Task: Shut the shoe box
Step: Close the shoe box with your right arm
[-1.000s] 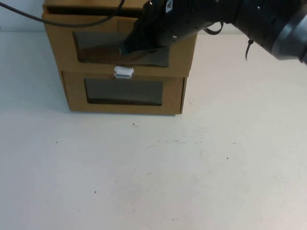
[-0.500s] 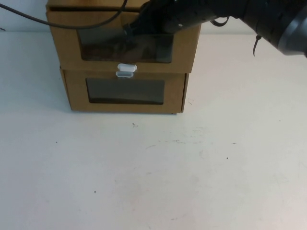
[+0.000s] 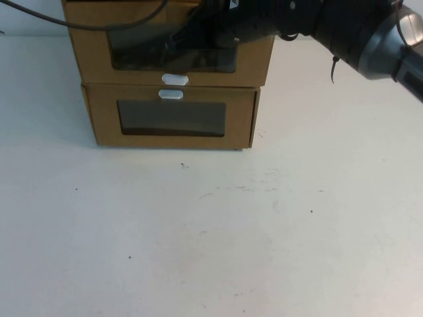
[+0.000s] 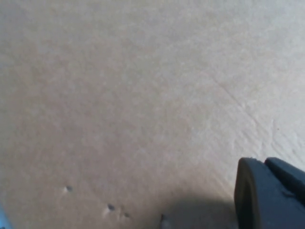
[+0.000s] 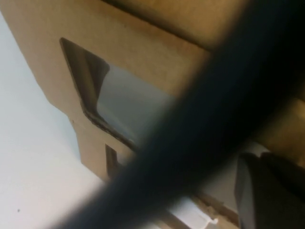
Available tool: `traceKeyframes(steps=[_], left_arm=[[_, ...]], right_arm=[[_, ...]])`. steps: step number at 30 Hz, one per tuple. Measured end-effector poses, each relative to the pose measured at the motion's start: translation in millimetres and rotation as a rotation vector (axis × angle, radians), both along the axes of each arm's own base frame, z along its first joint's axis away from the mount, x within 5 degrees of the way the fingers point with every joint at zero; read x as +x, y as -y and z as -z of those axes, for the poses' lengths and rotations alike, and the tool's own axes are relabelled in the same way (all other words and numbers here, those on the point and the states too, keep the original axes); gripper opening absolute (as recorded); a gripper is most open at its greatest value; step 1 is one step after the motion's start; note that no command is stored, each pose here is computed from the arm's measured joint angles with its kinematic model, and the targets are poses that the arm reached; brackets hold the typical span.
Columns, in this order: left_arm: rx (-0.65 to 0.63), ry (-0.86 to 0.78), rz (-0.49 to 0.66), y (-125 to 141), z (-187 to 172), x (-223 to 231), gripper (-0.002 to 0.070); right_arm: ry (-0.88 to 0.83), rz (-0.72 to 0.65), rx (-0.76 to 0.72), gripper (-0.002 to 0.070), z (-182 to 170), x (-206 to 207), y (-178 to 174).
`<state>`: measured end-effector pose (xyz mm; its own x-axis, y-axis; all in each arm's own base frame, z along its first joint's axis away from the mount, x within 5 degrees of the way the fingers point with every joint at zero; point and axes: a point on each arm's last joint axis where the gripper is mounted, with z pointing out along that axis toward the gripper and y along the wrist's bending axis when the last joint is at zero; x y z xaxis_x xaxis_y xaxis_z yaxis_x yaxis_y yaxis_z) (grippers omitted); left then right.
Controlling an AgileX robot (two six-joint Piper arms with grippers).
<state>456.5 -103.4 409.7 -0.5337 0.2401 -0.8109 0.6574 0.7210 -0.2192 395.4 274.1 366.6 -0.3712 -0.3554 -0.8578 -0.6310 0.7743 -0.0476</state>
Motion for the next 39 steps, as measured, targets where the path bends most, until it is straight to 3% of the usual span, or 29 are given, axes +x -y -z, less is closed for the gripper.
traceKeyframes(steps=[12,16,29,39], left_arm=[[-0.002,0.114,-0.002,-3.9,-47.3,-30.4,-0.0005],[0.004,0.173,-0.001,-6.5,-70.7,-49.6,-0.0005],[0.056,0.342,-0.041,-19.9,-136.7,-123.9,-0.0005],[0.072,0.323,-0.055,-28.1,-133.7,-184.8,-0.0005]], right_arm=[[-0.027,-0.006,0.028,-0.0013,0.7,-1.5,-1.7],[-0.060,-0.032,0.063,-0.0013,-16.7,-14.6,3.9],[-0.095,-0.087,0.073,-0.0012,-107.8,-98.0,53.5],[-0.130,0.037,0.046,-0.0012,-119.8,-177.5,118.4]])
